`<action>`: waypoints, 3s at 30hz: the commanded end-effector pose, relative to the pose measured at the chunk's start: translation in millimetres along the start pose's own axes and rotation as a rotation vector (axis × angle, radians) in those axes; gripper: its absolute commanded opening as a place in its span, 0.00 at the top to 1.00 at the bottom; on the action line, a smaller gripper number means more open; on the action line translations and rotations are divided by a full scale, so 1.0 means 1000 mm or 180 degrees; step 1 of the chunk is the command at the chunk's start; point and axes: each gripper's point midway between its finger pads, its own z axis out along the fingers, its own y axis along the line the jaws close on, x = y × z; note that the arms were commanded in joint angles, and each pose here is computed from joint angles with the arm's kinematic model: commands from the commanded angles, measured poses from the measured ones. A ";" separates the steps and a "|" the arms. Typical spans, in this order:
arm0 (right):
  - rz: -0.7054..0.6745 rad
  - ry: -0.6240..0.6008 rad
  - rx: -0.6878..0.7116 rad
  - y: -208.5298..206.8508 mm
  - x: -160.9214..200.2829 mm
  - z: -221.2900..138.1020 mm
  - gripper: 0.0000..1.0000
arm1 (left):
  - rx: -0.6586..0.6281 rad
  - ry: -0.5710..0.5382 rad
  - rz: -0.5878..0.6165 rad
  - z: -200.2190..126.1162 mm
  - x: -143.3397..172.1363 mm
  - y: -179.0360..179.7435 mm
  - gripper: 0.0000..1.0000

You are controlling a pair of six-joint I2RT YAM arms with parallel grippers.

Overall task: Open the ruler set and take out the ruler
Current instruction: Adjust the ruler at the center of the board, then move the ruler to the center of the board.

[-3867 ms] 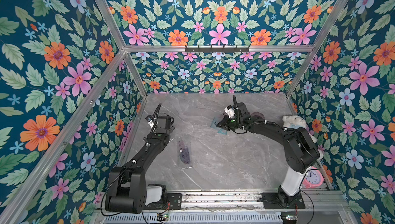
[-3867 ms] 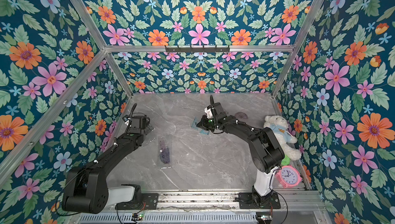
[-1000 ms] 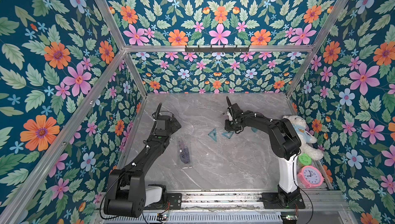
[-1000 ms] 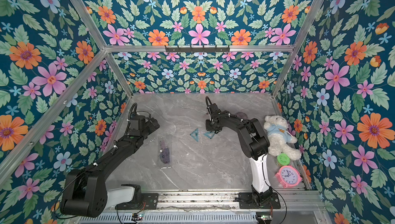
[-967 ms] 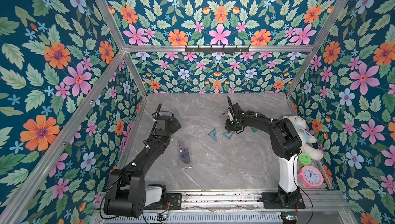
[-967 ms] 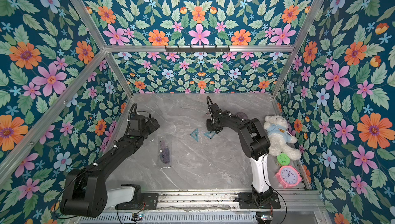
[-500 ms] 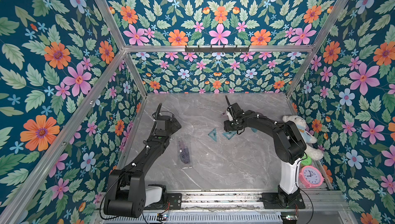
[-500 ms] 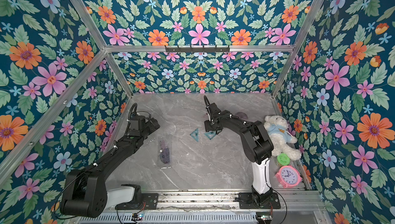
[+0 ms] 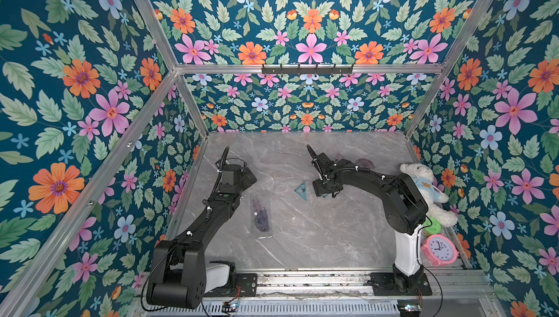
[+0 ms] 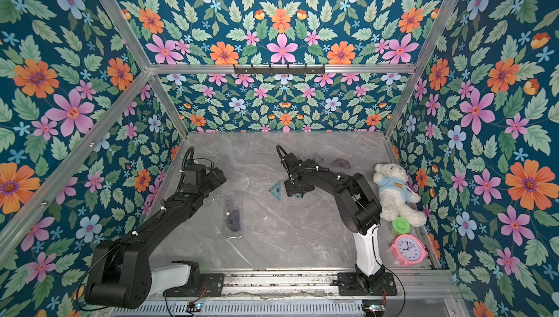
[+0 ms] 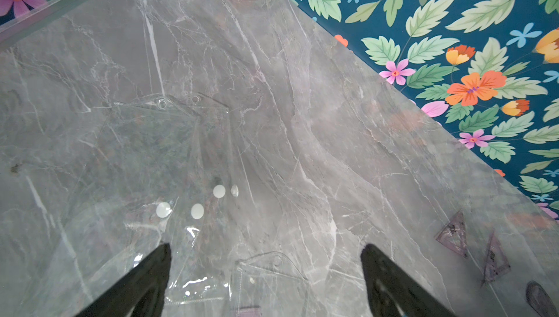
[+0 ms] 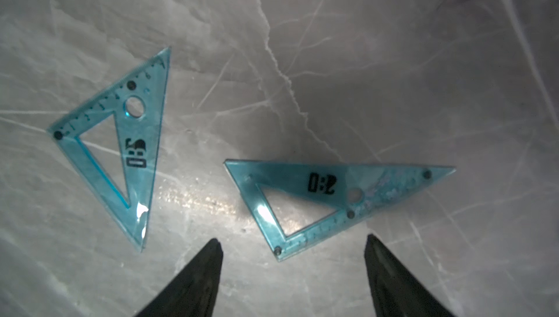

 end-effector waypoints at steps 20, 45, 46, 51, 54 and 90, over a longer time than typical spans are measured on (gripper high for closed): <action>0.0694 0.0199 0.0340 -0.026 0.012 0.029 0.20 | 0.0047 -0.0104 -0.0013 -0.006 -0.012 -0.006 0.01; 0.0713 0.0206 0.0578 -0.077 0.005 0.033 0.27 | 0.0022 -0.0091 -0.0009 -0.004 -0.011 -0.005 0.01; 0.0717 0.0200 0.0580 -0.079 0.004 0.032 0.27 | 0.0018 -0.0096 -0.0010 -0.004 -0.011 -0.004 0.01; 0.0740 0.0170 0.0591 -0.081 0.004 0.027 0.27 | 0.0019 -0.0090 -0.0010 -0.003 -0.010 -0.004 0.01; 0.0755 0.0069 0.0527 -0.078 -0.001 0.016 0.26 | 0.0024 -0.0096 -0.0011 -0.004 -0.011 -0.005 0.01; -0.0658 0.0122 -0.0489 0.091 -0.010 0.019 0.08 | 0.0189 -0.0085 -0.0048 -0.016 -0.029 -0.018 0.01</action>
